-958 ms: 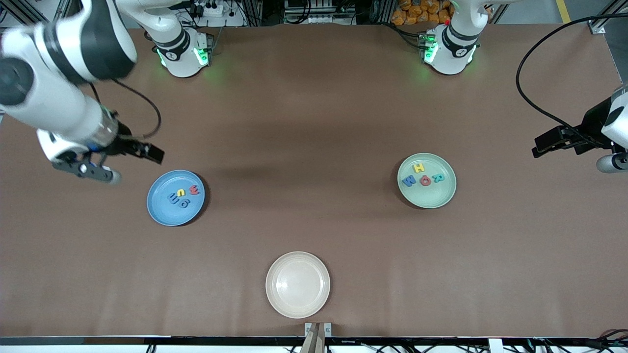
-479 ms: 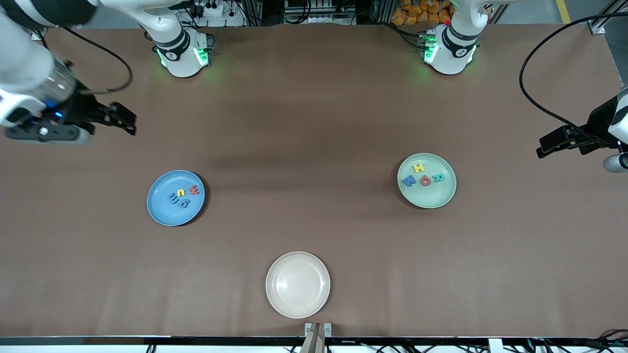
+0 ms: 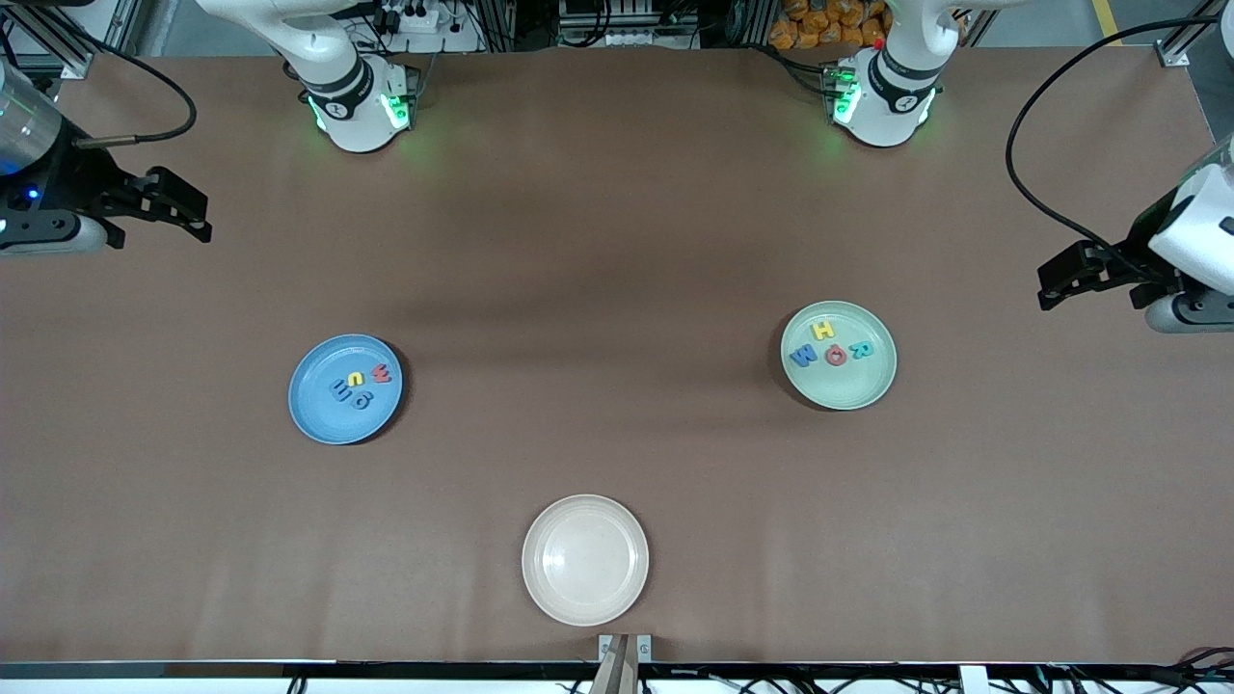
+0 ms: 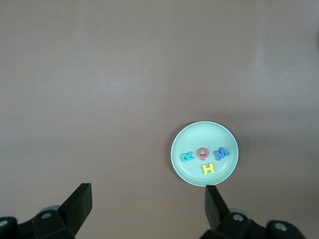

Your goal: Sort upper and lower case letters into plates

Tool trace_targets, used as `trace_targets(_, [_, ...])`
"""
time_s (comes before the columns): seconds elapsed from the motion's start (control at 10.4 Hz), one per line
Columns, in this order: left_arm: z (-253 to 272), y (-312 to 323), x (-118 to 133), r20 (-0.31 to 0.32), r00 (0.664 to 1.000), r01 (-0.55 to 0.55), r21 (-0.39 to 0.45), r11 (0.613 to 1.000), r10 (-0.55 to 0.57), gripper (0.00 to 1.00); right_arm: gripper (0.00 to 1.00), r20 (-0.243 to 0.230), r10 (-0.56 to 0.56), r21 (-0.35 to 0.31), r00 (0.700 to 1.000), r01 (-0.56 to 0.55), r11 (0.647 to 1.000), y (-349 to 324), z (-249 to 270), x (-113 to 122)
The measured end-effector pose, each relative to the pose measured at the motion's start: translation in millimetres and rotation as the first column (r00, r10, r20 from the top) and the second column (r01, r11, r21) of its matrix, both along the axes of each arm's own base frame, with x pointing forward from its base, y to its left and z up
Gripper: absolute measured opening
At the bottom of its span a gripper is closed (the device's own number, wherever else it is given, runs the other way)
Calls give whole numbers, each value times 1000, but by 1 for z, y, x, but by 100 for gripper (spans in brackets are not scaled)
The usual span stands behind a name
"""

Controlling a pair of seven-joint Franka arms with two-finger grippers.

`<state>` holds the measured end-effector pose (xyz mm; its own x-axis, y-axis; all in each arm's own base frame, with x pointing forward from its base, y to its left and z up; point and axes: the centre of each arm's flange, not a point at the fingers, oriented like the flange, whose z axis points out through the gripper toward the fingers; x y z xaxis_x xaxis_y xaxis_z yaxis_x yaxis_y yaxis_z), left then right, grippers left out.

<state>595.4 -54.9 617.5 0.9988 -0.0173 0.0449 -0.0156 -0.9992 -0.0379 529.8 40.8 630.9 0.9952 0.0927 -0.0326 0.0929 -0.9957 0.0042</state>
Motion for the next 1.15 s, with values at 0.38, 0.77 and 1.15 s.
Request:
trace_targets(0.38, [1,4,0,-1,999,48,3,999,-48,100,100,-17,10,-1,1000,-10,1000,-1,-1,-2])
trace_targets(0.77, [1,4,0,-1,999,53,3,999,-53,100,100,-17,11,0,1000,-11,1000,-1,-1,-2])
trace_targets(1.15, [1,4,0,-1,999,53,3,999,-53,100,100,-17,12,1,1000,-12,1000,-1,-1,-2])
